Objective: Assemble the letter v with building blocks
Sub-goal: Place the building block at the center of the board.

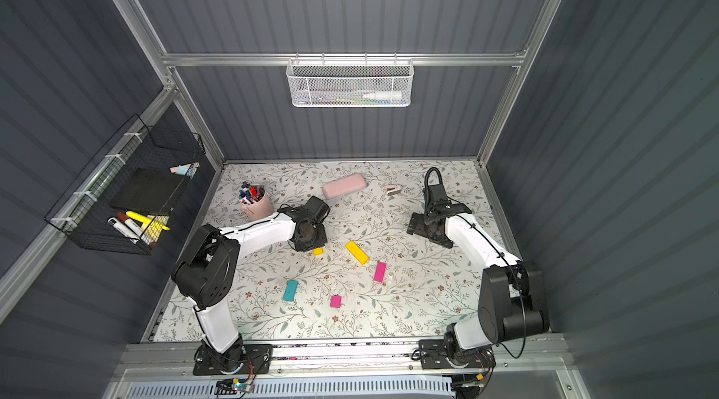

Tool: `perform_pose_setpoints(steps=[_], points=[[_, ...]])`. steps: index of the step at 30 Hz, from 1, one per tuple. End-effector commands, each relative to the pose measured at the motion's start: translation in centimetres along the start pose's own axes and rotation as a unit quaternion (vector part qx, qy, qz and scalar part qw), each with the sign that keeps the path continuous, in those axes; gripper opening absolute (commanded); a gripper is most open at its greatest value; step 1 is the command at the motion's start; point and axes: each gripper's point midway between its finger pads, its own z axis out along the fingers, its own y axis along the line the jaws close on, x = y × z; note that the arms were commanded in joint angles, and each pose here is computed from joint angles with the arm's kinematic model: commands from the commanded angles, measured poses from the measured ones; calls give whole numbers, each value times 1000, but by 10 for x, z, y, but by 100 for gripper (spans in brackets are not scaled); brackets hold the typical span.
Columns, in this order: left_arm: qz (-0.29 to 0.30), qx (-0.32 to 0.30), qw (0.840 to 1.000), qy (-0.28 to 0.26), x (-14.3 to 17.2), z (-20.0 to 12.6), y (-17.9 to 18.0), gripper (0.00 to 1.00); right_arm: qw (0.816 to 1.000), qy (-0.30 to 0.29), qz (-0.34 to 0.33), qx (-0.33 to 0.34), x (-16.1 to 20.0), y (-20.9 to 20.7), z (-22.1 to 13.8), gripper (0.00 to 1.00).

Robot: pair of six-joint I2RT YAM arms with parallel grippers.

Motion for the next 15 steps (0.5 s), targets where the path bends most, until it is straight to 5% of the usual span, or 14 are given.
perform_pose_setpoints(steps=[1,15], points=[[-29,16,999,4,0,-3,-2,11,1000,8,-11,0,1,5,0,99],[-28,1,999,21,5,7,4,17,1000,14,-17,-5,0,12,3,99]])
